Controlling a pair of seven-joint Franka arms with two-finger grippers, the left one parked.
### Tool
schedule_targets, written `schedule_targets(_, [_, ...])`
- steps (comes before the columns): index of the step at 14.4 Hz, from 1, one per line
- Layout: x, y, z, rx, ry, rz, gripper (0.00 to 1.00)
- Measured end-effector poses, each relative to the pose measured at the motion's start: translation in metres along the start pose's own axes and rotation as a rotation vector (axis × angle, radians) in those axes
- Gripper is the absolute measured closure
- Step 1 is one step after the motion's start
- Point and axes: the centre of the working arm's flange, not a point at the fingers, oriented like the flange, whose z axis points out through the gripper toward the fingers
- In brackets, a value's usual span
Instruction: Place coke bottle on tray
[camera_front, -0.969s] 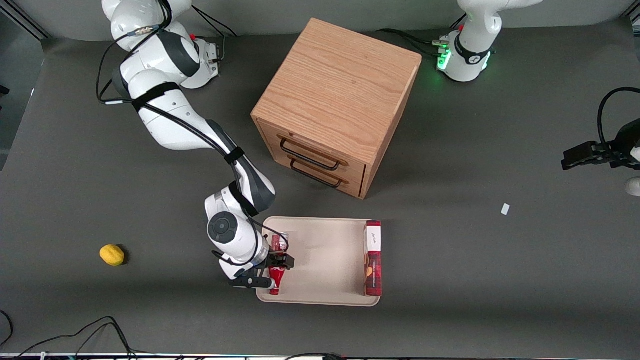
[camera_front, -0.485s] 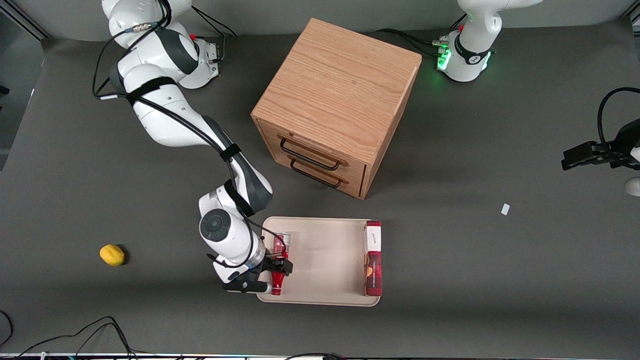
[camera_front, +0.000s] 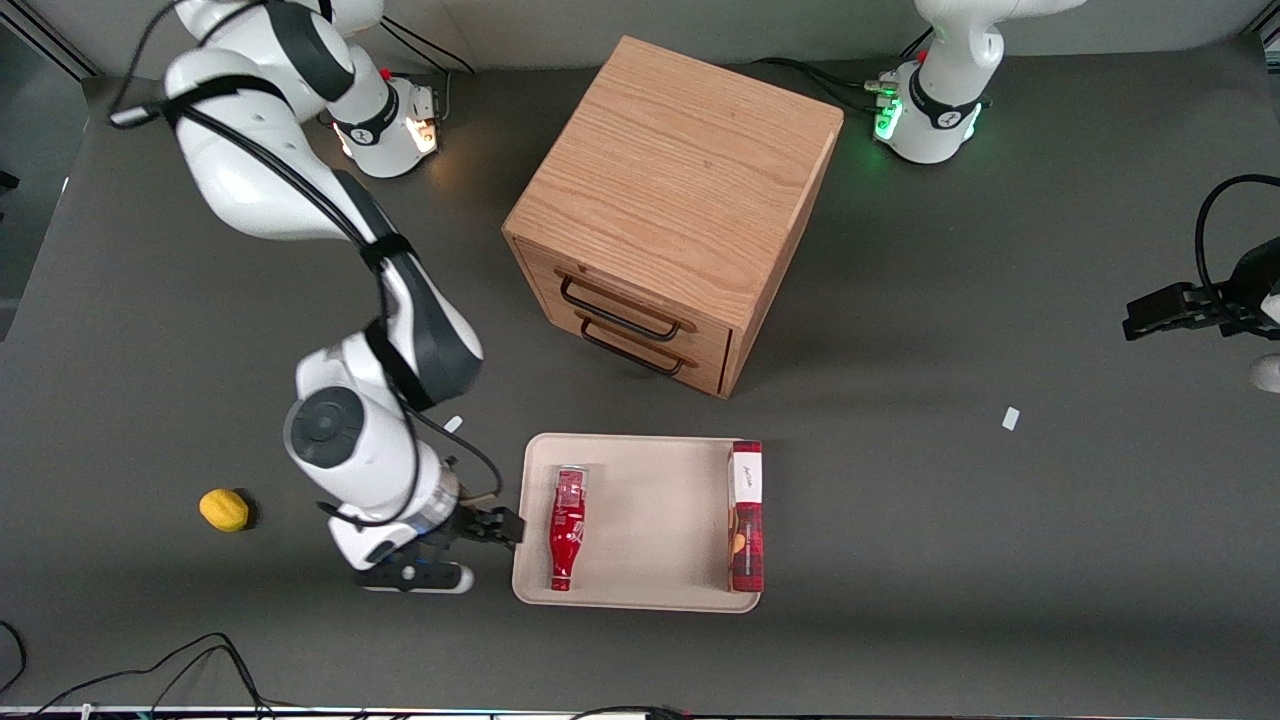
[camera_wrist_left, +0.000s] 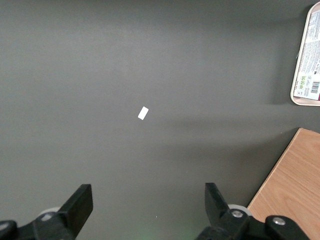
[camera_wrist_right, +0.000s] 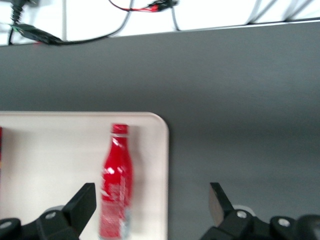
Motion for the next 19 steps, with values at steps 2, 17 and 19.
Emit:
schedule_targets(2, [-0.013,0.034,-0.038,-0.043,-0.049,-0.042,0.0])
schedule_targets(17, [-0.225,0.226,-0.242,-0.065,-0.132,0.049,0.0])
schedule_targets(19, [-0.225,0.227,-0.254,-0.063,-0.128,0.051,0.0])
